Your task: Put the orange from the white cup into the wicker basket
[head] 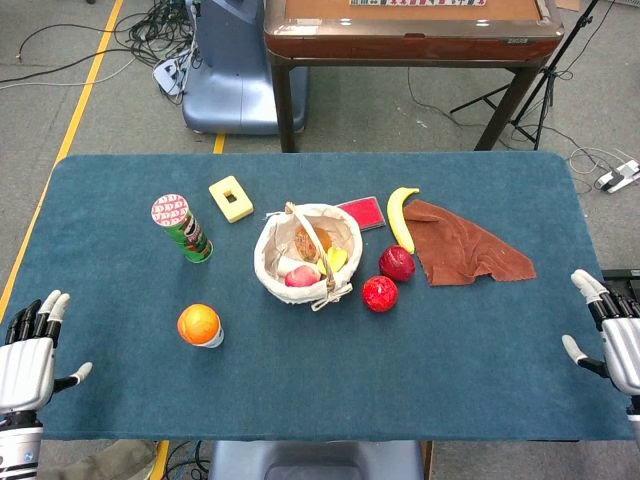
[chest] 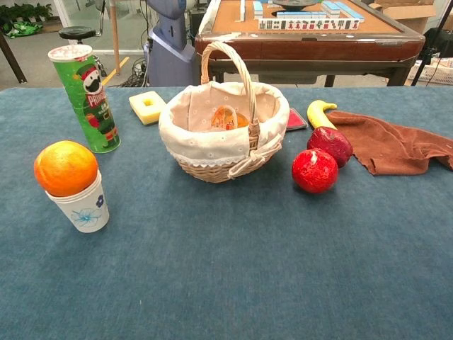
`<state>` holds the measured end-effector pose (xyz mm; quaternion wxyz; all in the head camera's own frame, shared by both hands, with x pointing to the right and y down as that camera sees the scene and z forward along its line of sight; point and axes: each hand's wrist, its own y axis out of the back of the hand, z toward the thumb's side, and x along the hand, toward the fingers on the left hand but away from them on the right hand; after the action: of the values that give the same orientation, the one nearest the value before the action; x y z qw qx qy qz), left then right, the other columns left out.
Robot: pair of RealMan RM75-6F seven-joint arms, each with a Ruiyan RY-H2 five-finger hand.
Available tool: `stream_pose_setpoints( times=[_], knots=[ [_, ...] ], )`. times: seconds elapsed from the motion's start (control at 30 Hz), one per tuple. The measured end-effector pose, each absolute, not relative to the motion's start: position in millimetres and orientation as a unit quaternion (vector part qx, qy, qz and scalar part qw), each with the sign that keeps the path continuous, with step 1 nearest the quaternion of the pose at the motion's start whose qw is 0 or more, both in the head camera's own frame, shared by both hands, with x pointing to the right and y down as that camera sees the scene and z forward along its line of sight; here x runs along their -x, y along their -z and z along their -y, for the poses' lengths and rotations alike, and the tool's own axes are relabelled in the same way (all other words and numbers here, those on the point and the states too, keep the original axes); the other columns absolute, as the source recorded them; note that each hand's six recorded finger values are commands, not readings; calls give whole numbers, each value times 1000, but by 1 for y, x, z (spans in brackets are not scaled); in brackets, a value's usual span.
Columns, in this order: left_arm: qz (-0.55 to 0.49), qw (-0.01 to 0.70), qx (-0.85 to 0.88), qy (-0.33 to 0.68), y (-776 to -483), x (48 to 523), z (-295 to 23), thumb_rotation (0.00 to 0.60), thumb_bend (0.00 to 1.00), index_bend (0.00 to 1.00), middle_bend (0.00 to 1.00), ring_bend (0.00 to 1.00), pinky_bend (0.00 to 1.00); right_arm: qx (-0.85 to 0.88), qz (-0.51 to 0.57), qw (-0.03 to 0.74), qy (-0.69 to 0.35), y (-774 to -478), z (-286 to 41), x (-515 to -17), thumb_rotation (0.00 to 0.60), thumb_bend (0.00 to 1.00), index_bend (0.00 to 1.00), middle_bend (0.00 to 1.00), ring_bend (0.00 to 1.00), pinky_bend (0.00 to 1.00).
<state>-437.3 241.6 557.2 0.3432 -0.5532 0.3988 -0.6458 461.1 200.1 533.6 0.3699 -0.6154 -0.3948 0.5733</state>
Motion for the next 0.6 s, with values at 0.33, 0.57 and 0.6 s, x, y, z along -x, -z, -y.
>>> stream_pose_setpoints(
  times=[0.33, 0.57, 0.6],
  knots=[
    [-399, 343, 554, 645, -557, 438, -241, 600, 124, 0, 0, 0, 57, 613, 397, 373, -572, -531, -199, -461, 600, 296, 89, 118, 114, 230],
    [-392, 352, 569, 632, -559, 431, -235, 600, 124, 0, 0, 0, 57, 611, 398, 377, -572, -529, -198, -462, 600, 296, 89, 118, 114, 230],
    [-390, 356, 573, 628, -559, 429, -233, 600, 124, 0, 0, 0, 57, 611, 398, 377, -571, -529, -198, -462, 600, 296, 88, 118, 114, 230]
  ],
)
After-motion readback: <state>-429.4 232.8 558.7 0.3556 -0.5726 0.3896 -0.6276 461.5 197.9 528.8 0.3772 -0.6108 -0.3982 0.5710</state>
